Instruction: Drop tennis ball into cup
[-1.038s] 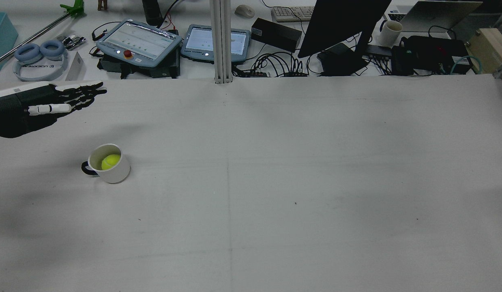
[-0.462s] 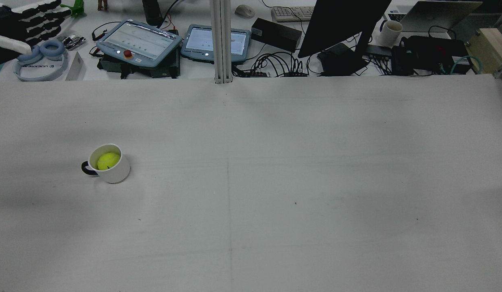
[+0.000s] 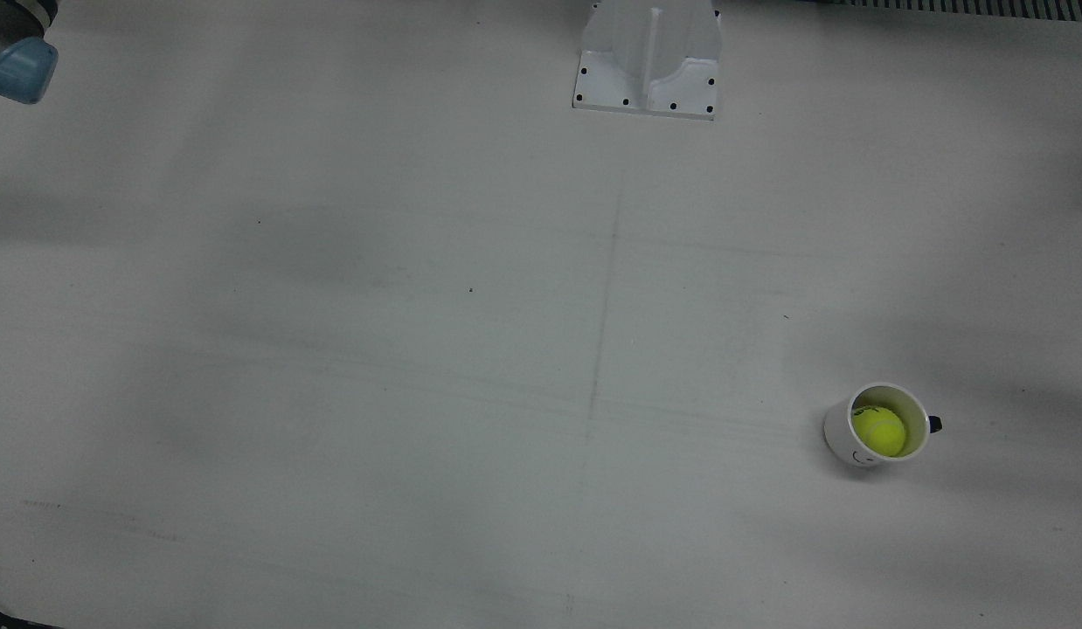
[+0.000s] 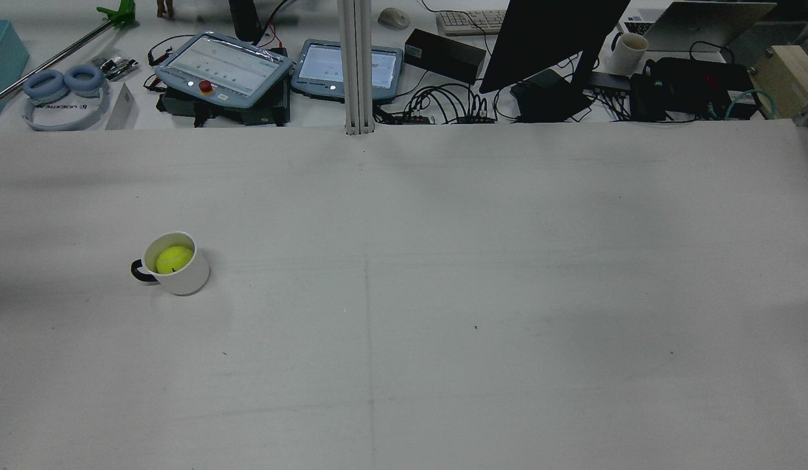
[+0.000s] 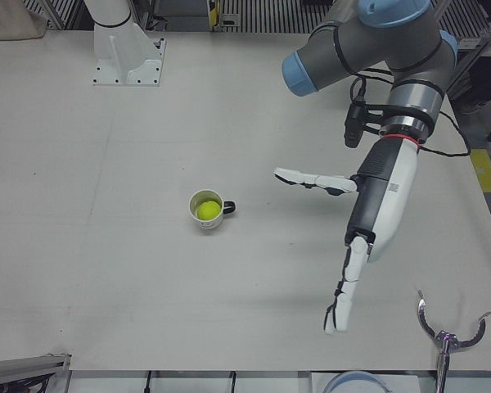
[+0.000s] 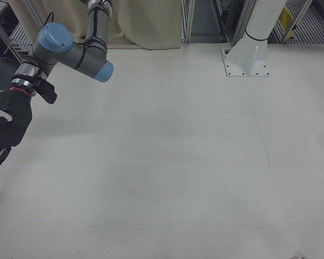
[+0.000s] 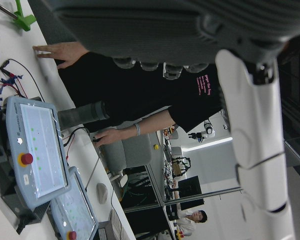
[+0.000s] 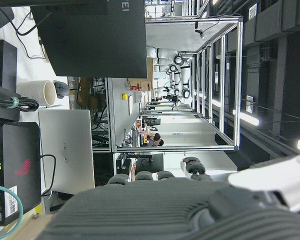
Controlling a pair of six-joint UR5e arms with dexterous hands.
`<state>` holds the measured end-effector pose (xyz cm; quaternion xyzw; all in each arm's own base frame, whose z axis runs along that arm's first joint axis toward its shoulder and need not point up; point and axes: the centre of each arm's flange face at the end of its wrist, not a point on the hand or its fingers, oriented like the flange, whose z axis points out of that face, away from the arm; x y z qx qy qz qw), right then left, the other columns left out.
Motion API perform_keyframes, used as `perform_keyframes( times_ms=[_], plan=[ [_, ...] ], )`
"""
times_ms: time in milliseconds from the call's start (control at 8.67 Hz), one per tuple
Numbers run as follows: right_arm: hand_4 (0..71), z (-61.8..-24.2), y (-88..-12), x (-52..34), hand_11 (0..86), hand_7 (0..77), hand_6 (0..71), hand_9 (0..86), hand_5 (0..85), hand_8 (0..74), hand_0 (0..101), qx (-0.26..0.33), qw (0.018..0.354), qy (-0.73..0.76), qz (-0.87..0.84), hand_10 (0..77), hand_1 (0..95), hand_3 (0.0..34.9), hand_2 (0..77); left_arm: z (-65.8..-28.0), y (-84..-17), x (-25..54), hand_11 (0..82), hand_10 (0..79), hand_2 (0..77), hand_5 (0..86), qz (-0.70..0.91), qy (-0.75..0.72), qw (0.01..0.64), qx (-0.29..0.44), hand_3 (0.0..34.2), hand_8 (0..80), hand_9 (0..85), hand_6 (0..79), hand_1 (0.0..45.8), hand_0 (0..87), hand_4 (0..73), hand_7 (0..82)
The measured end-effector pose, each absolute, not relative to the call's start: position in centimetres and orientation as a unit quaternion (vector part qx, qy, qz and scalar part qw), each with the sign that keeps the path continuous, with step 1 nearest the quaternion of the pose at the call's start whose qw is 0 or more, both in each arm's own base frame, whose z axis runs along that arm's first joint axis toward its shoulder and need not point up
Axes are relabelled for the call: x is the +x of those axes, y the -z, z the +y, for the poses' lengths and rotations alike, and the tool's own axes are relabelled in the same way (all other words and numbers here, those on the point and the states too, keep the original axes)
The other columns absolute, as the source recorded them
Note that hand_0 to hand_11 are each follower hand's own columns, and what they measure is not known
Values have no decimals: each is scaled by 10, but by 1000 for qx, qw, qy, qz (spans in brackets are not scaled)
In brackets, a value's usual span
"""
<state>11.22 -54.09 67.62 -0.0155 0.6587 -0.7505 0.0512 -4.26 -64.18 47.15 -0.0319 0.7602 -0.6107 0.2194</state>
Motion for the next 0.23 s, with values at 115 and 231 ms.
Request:
perform_keyframes(
  times_ms=[115, 231],
  plan=[
    [0, -541, -676, 112, 5, 0, 0, 0, 0, 0, 0, -15, 51, 751, 659, 0, 5, 0, 5, -641, -479, -52, 5, 0, 16, 11, 755, 619, 215, -29, 0, 0, 11, 0, 224, 535, 11, 93],
    [0, -541, -676, 112, 5, 0, 0, 0, 0, 0, 0, -15, 51, 751, 659, 0, 5, 0, 5, -641, -481, -56, 5, 0, 16, 11, 751, 624, 212, -29, 0, 0, 11, 0, 224, 535, 11, 93]
  ],
)
